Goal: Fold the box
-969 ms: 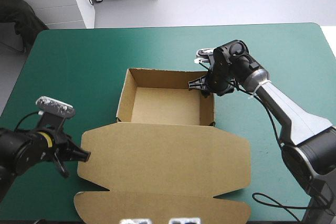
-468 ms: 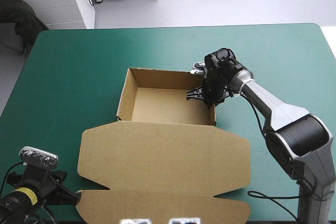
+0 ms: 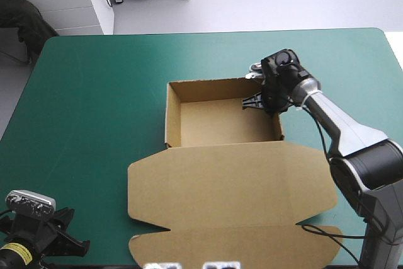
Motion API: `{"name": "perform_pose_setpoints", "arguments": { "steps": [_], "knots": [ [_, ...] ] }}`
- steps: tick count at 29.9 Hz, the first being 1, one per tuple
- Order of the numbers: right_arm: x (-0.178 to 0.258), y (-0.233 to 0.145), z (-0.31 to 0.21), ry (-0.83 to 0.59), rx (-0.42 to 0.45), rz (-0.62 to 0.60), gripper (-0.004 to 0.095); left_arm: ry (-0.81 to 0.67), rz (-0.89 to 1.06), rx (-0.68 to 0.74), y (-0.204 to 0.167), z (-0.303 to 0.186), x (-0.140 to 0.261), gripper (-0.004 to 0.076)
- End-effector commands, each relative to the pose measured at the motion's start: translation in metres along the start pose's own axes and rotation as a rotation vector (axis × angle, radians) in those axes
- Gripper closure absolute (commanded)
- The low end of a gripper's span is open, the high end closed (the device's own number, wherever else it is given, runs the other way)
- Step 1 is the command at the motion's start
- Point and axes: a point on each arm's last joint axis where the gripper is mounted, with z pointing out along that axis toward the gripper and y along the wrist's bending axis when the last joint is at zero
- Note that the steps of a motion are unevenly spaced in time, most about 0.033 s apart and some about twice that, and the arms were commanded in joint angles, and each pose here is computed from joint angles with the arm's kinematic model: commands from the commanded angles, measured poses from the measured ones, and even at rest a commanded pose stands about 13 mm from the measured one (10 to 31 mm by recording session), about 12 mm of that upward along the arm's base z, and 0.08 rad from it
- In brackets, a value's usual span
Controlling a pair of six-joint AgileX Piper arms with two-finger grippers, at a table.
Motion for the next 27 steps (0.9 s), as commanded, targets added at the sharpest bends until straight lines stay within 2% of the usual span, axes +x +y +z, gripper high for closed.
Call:
{"name": "perform_pose_setpoints", "arguments": {
  "steps": [1,7,13,16,22,27],
  "knots": [
    [-0.001,-0.054,-0.047,-0.112,0.083,0.072,0.0927,-0.039,-0.004,0.004,0.0,-0.004,-0.007,0.0684],
    [0.007,-0.135,-0.066,-0.145,0.146,0.221,0.0927,0.031,-0.004,-0.002,0.001,-0.004,-0.001,0.0684],
    [0.029,-0.223,-0.074,-0.128,0.271,0.374,0.0927,0.056,-0.004,-0.004,0.001,-0.004,0.001,0.0684],
    [0.044,-0.257,-0.074,-0.11,0.306,0.457,0.0927,0.065,-0.002,-0.008,0.001,-0.003,0.002,0.0684],
    [0.071,-0.31,-0.07,-0.066,0.348,0.609,0.0927,0.07,0.005,-0.005,0.0,0.006,0.008,0.0684],
    [0.079,-0.326,-0.064,-0.041,0.351,0.608,0.0877,0.031,0.005,-0.001,-0.001,0.006,0.004,0.0684]
  ]
}}
